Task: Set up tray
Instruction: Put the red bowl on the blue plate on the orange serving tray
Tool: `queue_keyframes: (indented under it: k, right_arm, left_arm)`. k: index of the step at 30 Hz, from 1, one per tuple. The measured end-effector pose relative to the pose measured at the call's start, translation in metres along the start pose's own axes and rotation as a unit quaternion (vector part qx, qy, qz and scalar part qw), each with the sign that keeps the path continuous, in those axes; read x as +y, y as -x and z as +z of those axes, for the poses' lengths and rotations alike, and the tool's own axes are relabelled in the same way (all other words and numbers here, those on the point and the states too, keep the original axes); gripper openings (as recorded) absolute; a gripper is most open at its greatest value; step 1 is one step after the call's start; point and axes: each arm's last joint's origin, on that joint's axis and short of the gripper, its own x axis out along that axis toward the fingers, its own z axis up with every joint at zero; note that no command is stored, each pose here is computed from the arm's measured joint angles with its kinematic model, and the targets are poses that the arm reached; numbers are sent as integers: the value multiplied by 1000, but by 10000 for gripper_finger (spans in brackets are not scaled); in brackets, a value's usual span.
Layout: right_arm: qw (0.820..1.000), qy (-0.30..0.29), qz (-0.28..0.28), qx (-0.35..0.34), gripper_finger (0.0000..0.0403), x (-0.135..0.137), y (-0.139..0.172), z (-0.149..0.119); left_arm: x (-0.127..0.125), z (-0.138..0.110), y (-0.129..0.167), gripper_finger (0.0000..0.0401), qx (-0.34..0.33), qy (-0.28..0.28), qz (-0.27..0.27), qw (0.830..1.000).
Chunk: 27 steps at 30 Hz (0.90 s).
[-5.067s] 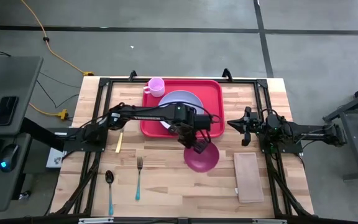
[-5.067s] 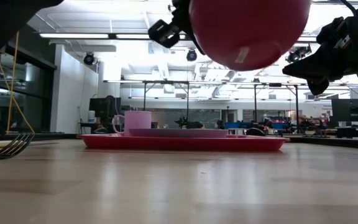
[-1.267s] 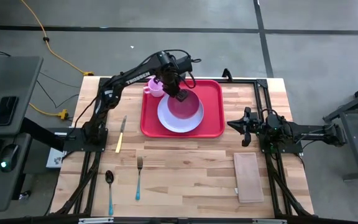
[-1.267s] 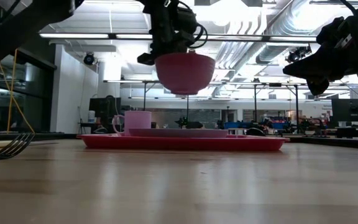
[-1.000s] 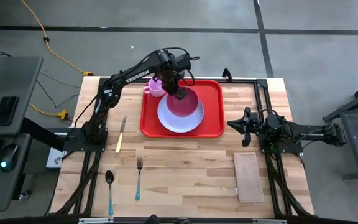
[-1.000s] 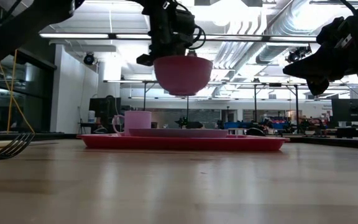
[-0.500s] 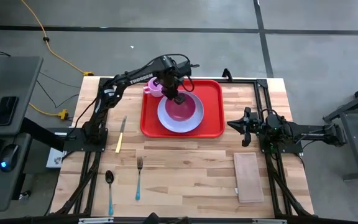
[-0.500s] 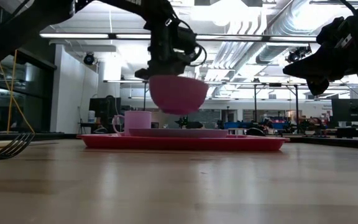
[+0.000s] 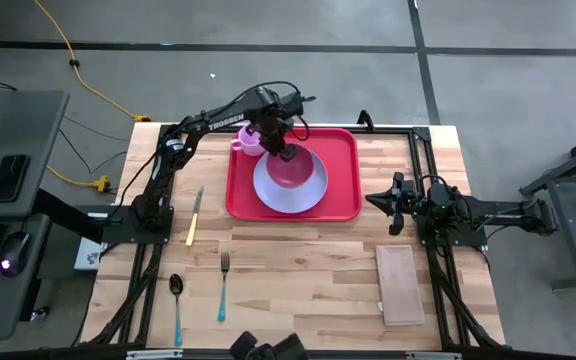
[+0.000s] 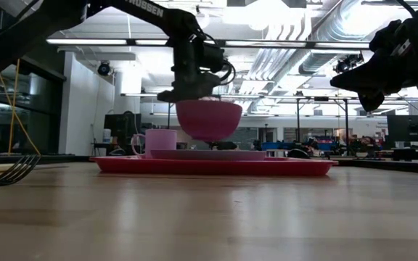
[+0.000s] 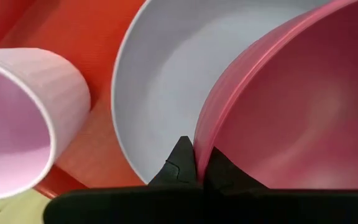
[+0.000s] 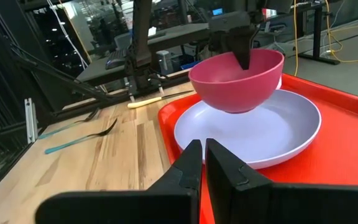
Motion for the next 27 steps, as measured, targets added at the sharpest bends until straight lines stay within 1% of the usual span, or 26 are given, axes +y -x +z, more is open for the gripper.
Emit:
queue_keyframes:
  k: [8, 11, 16, 18, 20, 22, 27]
  right_arm:
    - [1000, 1, -1, 0, 0, 0, 0, 0]
    - [1000, 0, -1, 0, 0, 0, 0, 0]
    - [1000, 0, -1, 0, 0, 0, 0, 0]
    - [1000, 0, -1, 0, 0, 0, 0, 0]
    - [1000, 0, -1, 0, 0, 0, 0, 0]
    - [1000, 0, -1, 0, 0, 0, 0, 0]
    - [1000, 1, -1, 0, 0, 0, 0, 0]
  left_arm:
    - [-2, 3, 0, 14, -17, -5, -11, 1000]
    - [-1, 3, 0, 14, -18, -5, -1, 1000]
    - [-1, 3, -1, 14, -18, -5, -1, 1000]
    - [0, 2, -7, 14, -14, -3, -3, 1000]
    - [1, 0, -17, 14, 4, 2, -5, 1000]
    - [3, -3, -25, 14, 18, 9, 4, 1000]
    - [4, -3, -36, 14, 14, 13, 2, 1000]
